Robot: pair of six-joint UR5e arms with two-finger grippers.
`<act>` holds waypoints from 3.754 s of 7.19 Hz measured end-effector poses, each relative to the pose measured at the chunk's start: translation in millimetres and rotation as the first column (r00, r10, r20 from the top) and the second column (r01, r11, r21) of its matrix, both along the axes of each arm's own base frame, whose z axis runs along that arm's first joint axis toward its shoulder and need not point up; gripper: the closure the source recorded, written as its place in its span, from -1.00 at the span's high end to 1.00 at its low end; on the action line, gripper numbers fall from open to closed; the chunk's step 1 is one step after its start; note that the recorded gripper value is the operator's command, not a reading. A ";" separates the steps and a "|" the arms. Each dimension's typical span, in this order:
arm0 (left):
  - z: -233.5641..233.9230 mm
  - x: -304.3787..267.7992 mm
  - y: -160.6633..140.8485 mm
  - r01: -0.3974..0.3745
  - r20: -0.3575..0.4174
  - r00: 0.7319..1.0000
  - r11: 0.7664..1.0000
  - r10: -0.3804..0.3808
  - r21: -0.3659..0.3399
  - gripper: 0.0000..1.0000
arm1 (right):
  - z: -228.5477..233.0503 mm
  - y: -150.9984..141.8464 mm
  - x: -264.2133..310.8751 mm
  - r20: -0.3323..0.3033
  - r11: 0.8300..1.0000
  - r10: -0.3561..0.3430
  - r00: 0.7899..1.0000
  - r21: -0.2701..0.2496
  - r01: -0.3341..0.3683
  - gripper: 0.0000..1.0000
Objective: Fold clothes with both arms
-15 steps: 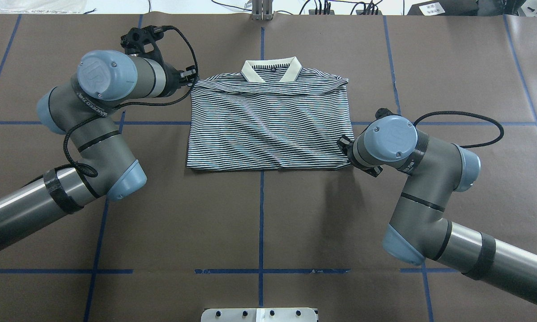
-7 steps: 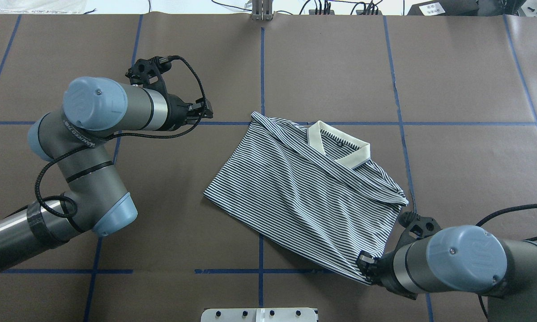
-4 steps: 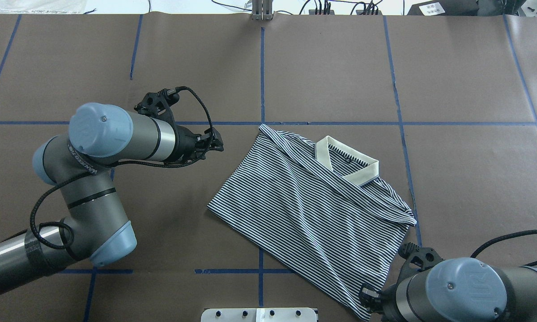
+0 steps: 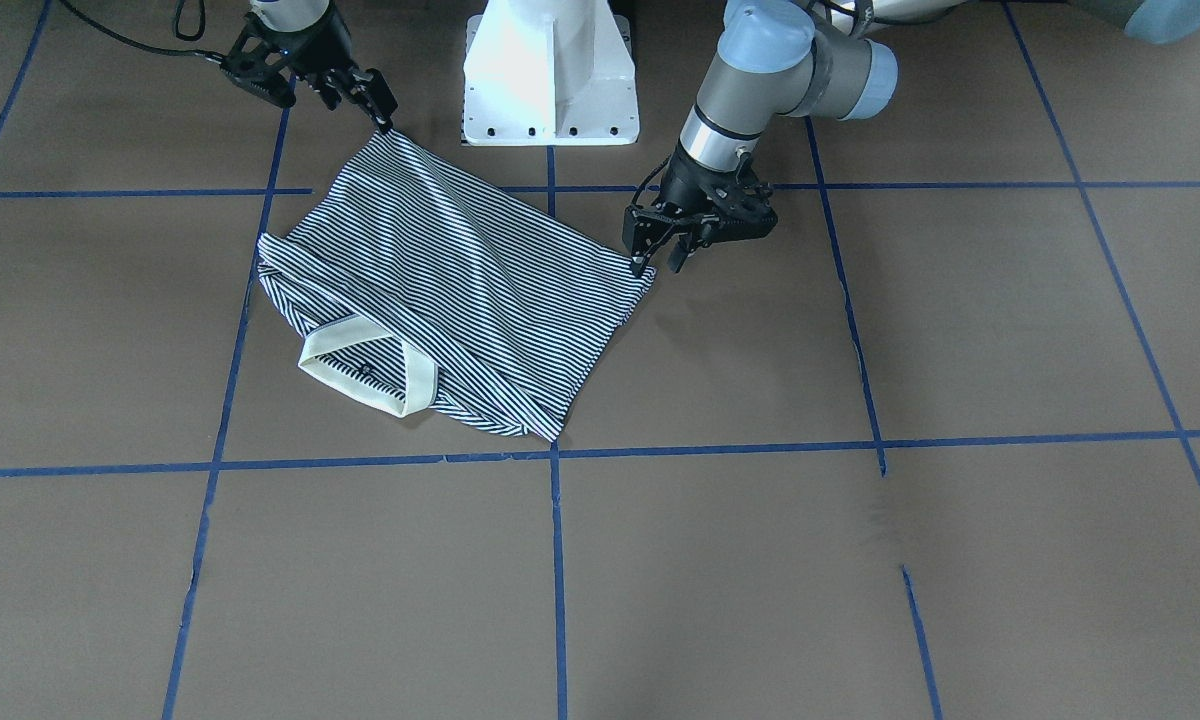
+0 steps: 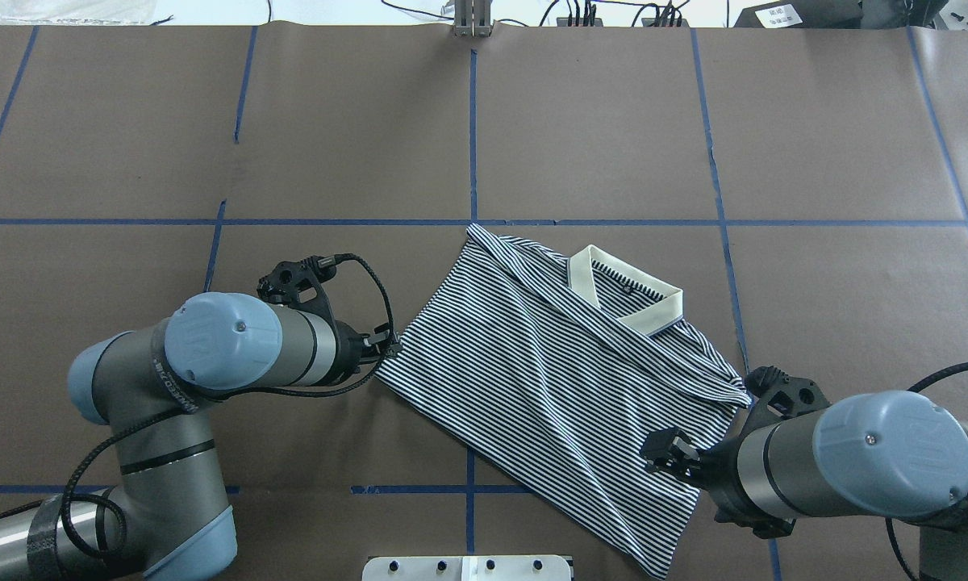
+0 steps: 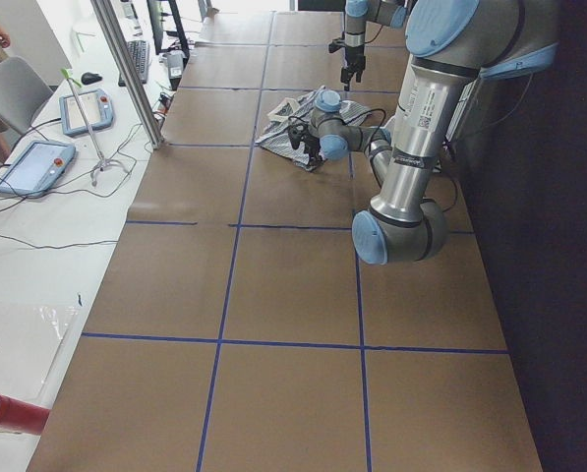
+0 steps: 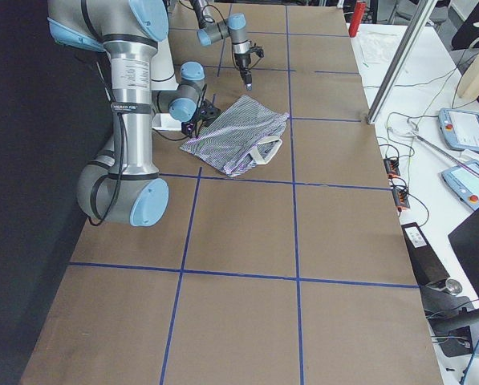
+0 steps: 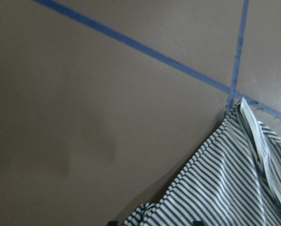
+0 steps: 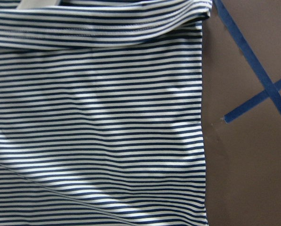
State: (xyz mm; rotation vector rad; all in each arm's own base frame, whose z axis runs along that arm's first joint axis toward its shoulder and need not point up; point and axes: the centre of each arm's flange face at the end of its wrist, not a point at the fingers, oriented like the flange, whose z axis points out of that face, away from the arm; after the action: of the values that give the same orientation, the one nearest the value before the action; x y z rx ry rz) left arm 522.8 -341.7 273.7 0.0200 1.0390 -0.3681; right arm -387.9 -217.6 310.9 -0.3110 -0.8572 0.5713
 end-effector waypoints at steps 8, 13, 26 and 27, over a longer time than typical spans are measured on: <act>5.0 29.0 0.8 0.022 0.052 0.998 0.999 -0.024 0.033 -1.00 | 10.7 -7.2 1.1 -0.025 1.000 0.019 1.000 -0.006 -0.019 1.00; 34.3 -25.8 -104.5 0.052 0.168 0.982 0.980 -0.086 0.194 -1.00 | 4.9 -10.4 2.6 -0.012 1.000 0.026 1.000 -0.003 -0.026 1.00; 34.9 -115.7 -202.0 0.119 -0.102 0.991 0.933 -0.089 0.340 -0.06 | -90.3 -112.1 -163.5 -0.095 0.911 -0.186 0.978 0.356 0.208 1.00; 36.3 -116.1 -200.8 0.118 -0.101 0.991 0.934 -0.088 0.338 -0.06 | -87.2 -107.2 -180.2 -0.138 0.888 -0.234 0.963 0.374 0.269 1.00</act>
State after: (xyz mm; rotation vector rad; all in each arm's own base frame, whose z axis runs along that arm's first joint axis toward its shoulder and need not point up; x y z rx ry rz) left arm 406.7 -542.6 310.0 0.3778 1.1789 -0.2798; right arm -568.1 -324.8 223.7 -0.0290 -0.8083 0.1614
